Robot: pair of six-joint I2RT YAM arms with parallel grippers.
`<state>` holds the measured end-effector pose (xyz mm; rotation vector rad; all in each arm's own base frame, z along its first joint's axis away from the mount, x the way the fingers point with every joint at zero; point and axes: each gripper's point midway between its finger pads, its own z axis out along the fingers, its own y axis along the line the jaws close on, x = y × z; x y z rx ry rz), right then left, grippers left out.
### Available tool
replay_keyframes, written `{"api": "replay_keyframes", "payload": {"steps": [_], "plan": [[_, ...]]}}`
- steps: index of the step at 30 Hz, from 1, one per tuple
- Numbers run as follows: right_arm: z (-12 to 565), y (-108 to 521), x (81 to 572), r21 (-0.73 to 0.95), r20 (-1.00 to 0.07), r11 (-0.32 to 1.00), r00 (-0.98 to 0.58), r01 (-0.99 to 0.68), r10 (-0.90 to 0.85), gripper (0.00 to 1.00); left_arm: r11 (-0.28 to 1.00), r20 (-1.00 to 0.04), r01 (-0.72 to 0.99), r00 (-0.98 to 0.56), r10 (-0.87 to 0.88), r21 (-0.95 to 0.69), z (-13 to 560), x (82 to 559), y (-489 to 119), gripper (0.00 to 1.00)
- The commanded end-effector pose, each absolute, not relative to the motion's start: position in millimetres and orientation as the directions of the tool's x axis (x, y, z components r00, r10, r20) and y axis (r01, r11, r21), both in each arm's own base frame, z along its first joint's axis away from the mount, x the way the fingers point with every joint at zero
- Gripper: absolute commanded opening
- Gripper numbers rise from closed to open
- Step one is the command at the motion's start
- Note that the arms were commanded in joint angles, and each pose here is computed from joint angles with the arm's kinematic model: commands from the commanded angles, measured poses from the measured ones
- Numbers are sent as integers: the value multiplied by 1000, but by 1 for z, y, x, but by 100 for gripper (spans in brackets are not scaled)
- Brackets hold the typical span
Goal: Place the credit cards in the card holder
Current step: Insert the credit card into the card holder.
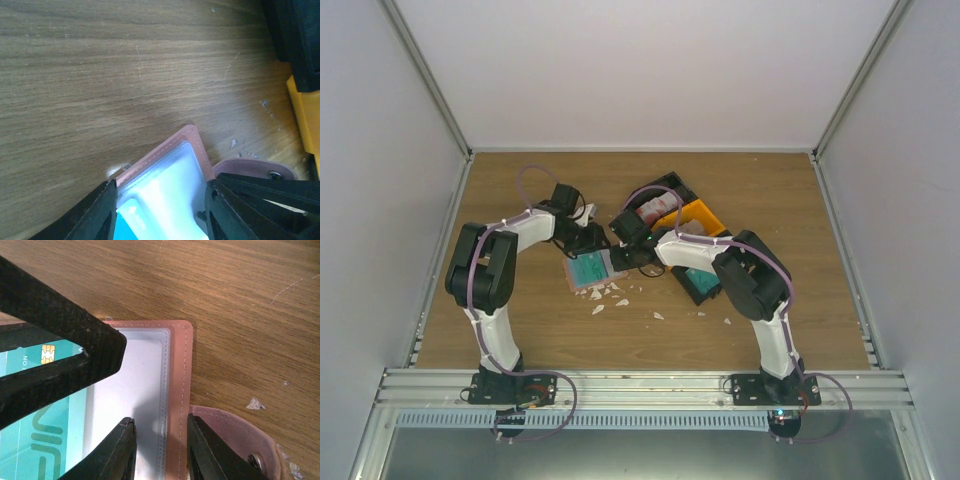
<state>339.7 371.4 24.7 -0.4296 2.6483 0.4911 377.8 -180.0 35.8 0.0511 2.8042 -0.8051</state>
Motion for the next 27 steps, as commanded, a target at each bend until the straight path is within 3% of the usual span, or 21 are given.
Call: {"api": "replay_keyframes", "payload": {"steps": [1,7,15,22,27], "plan": [[-1,355,328,236,-375,909,-895,-344,-241,29,828,-287,123,-957,-48,-547,65,381,-188,52],[-1,357,328,244,-373,907,-896,-345,-241,29,835,-333,51,-929,-162,-548,93,380,-177,55],[-2,357,327,253,-367,903,-898,-346,-242,29,839,-244,-95,-934,-261,-535,76,328,-156,57],[-4,358,326,256,-363,903,-900,-346,-242,29,814,-178,-124,-947,-268,-567,58,313,-160,45],[-4,357,326,253,-363,904,-900,-346,-243,29,834,-181,-147,-942,-281,-532,52,315,-154,49]]}}
